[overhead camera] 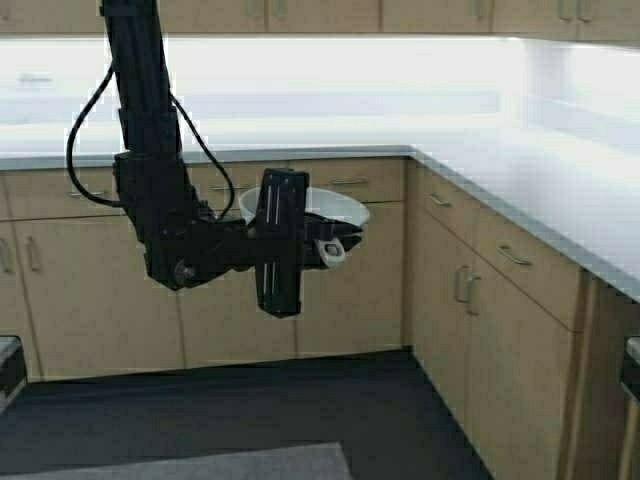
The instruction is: Wash the pan
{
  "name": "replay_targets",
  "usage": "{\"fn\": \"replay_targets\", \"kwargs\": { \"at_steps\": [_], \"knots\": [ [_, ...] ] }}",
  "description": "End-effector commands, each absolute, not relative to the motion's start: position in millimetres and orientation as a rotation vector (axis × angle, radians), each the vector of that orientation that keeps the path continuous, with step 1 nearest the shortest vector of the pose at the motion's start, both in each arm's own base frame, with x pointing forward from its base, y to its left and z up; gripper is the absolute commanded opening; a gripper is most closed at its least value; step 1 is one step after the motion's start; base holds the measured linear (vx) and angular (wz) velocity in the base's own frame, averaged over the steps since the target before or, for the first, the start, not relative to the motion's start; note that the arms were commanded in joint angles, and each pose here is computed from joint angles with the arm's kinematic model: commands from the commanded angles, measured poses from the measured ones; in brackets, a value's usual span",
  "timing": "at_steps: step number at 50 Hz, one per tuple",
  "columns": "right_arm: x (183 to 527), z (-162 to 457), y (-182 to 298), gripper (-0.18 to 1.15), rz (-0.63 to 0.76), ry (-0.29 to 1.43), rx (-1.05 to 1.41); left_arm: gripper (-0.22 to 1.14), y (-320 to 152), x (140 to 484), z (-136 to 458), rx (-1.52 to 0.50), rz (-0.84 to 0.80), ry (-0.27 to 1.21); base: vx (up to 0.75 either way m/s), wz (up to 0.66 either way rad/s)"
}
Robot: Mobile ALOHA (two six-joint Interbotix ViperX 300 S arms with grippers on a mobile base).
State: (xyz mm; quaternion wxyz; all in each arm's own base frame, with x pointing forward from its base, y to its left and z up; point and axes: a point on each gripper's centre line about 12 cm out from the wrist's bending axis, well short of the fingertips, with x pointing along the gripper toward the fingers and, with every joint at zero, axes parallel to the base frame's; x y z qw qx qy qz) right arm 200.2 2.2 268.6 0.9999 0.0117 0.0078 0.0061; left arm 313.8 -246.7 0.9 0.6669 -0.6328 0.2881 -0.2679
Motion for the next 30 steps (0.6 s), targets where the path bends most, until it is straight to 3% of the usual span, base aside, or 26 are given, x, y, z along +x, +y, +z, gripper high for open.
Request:
{"fn": "replay_targets", "kwargs": {
  "at_steps": [1,30],
  "knots": [
    [202.0,271.5,2.4,0.06,0.014,0.012,0.016,0.02,-250.4,323.0,22.9,-1.432,-0.665,0.581,0.12,0.64],
    [205.2,267.9,4.4,0.06,0.024,0.036,0.009,0.02,-249.4,322.0,18.4,-1.426,-0.664,0.596,0.13,0.60]
  ]
}}
